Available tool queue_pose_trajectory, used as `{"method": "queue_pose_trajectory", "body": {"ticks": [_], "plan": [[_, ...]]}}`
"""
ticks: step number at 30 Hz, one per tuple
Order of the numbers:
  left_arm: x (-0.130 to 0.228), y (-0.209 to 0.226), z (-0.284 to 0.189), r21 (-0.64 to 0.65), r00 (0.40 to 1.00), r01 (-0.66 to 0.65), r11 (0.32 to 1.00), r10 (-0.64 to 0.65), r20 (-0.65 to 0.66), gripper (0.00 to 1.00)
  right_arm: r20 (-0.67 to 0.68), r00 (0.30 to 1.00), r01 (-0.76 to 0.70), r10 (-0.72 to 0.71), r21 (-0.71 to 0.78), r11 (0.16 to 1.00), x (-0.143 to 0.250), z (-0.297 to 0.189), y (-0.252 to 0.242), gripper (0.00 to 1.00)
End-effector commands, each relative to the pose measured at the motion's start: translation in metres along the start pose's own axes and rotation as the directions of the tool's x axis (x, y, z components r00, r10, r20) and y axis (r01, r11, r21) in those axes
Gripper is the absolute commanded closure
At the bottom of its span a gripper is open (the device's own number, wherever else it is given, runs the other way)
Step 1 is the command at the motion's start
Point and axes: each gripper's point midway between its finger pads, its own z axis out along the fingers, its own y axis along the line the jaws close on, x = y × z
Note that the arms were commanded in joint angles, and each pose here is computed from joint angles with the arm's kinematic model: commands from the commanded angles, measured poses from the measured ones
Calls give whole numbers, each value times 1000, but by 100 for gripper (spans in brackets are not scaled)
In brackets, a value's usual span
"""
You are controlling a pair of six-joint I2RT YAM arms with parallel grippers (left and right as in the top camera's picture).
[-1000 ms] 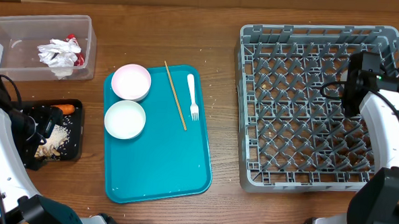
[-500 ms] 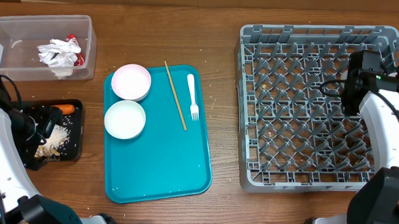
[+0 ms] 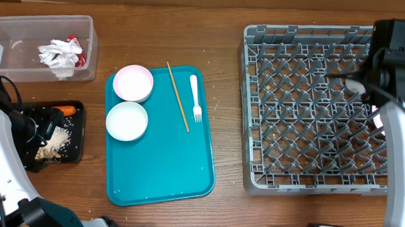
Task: Sort waste into correct bins and load items into the dishwasher rack
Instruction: 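Reach the right gripper to the wooden chopstick on the teal tray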
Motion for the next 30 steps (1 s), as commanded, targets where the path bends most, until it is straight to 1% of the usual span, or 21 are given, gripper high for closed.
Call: {"method": "queue_pose_trajectory", "body": {"ticks": [1,3,5,7,12,16,25,30], "plan": [[0,1,1,-5,1000,-15,1000,15,-1,0,-168,972,34,-166,-597,801,49,-69,113,47],[0,1,1,-5,1000,-15,1000,15,-1,0,-149,950,88,-274,-716,693,68,-91,146,43],[0,1,1,-5,1000,-15,1000,15,-1,0,-121,925,147,-360,-758,635,91,-102,174,41],[0,1,1,-5,1000,-15,1000,15,-1,0,-99,897,207,-431,-769,605,114,-103,196,41],[0,1,1,-5,1000,-15,1000,15,-1,0,-77,824,323,-562,-751,576,173,-87,246,41],[0,1,1,-5,1000,-15,1000,15,-1,0,-78,773,378,-630,-740,556,219,-57,285,41],[0,1,1,-5,1000,-15,1000,15,-1,0,-79,728,422,-681,-732,536,290,11,338,43],[0,1,1,-5,1000,-15,1000,15,-1,0,-68,706,437,-705,-741,510,323,28,354,44]]}}
